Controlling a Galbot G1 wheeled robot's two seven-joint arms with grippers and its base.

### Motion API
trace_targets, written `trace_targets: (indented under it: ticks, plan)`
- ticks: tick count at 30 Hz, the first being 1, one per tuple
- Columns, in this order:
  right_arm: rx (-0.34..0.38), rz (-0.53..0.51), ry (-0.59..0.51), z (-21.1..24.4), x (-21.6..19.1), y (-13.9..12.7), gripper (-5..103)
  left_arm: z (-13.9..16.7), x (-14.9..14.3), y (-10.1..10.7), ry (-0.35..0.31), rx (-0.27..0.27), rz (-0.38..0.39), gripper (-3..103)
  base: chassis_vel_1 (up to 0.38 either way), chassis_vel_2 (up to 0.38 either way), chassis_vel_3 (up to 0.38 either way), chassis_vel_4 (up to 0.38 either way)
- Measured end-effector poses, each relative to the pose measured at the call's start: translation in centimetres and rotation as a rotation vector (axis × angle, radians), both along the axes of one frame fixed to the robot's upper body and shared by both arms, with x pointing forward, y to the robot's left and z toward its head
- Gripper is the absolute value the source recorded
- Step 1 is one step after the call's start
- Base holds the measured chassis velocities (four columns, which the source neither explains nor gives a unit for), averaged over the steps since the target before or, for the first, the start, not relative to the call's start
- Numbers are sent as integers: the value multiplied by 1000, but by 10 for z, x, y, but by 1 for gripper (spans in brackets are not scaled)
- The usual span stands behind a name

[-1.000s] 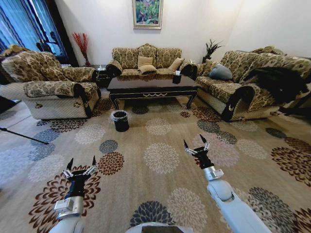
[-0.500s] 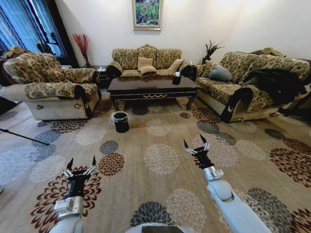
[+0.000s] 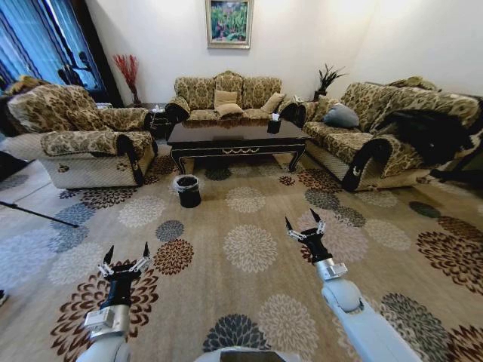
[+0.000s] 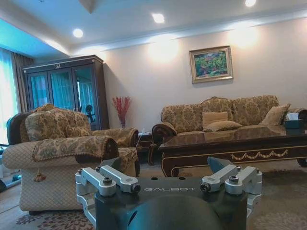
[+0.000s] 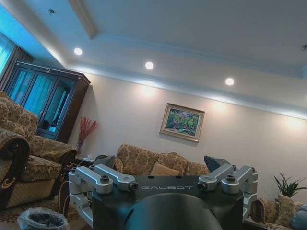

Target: Move to the front of the table and pick up the trash from the floor, then place it into the trash bin.

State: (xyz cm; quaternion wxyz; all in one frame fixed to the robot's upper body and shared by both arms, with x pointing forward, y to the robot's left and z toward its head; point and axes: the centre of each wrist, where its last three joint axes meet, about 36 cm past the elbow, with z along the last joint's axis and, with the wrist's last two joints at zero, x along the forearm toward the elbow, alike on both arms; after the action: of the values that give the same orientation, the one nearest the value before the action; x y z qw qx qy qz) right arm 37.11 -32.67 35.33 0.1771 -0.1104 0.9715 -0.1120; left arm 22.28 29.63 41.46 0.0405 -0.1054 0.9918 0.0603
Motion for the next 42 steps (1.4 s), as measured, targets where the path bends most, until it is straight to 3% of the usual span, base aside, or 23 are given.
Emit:
trace_targets:
  ticks: [42]
  plan:
    - [0,0,0,0,0,0,100,0,0,0,0,0,0,100,0,0,0,0]
